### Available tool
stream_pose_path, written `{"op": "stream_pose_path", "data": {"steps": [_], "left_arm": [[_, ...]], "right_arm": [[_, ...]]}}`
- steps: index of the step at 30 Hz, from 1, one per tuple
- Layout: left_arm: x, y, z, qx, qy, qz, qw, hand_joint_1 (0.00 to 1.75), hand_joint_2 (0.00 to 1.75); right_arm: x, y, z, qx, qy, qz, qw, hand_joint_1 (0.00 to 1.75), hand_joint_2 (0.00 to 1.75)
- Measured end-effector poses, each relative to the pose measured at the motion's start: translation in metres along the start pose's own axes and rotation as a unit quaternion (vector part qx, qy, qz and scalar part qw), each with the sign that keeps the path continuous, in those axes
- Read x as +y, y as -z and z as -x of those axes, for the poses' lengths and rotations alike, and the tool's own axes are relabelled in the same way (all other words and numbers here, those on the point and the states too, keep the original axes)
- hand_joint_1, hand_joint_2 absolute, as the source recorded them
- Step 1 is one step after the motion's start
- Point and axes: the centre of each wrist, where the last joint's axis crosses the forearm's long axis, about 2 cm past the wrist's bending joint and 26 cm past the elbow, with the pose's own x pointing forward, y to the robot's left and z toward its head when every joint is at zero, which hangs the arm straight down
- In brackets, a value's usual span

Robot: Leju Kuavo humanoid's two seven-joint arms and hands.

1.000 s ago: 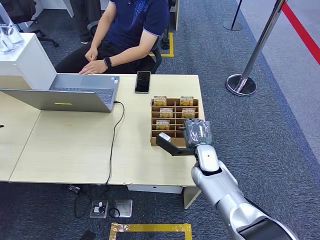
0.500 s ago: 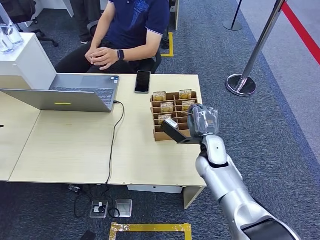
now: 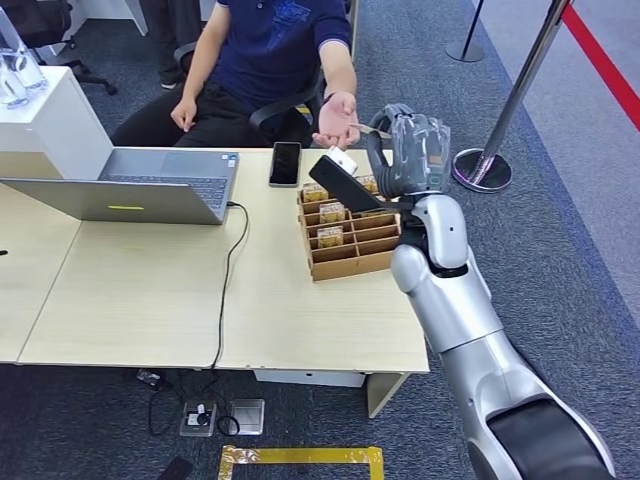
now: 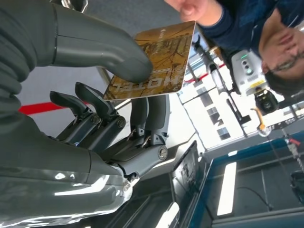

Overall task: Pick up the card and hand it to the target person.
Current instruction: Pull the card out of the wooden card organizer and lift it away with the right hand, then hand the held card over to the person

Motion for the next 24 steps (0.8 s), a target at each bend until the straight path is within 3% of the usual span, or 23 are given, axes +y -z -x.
{"op": "stream_pose_path", "data": {"steps": [7,13,22,24], "left_arm": [[0.003,0.001,-0.01,-0.005,0.015,0.0,1.0,0.0,0.0],[0.003,0.0,-0.013,-0.007,0.024,0.003,1.0,0.0,0.0],[0.0,0.0,-0.015,-0.006,0.026,0.001,1.0,0.0,0.0],[0.0,0.0,-0.015,-0.004,0.027,0.001,1.0,0.0,0.0]], "right_arm": [[0.019,0.02,-0.009,-0.013,-0.051,0.036,0.998,1.75,1.75],[0.028,0.019,-0.013,-0.039,-0.124,0.037,0.991,1.75,1.75],[0.041,0.011,-0.009,-0.044,-0.14,0.003,0.989,1.73,1.75],[0.044,0.009,-0.007,-0.041,-0.138,-0.005,0.99,0.86,1.75]]}}
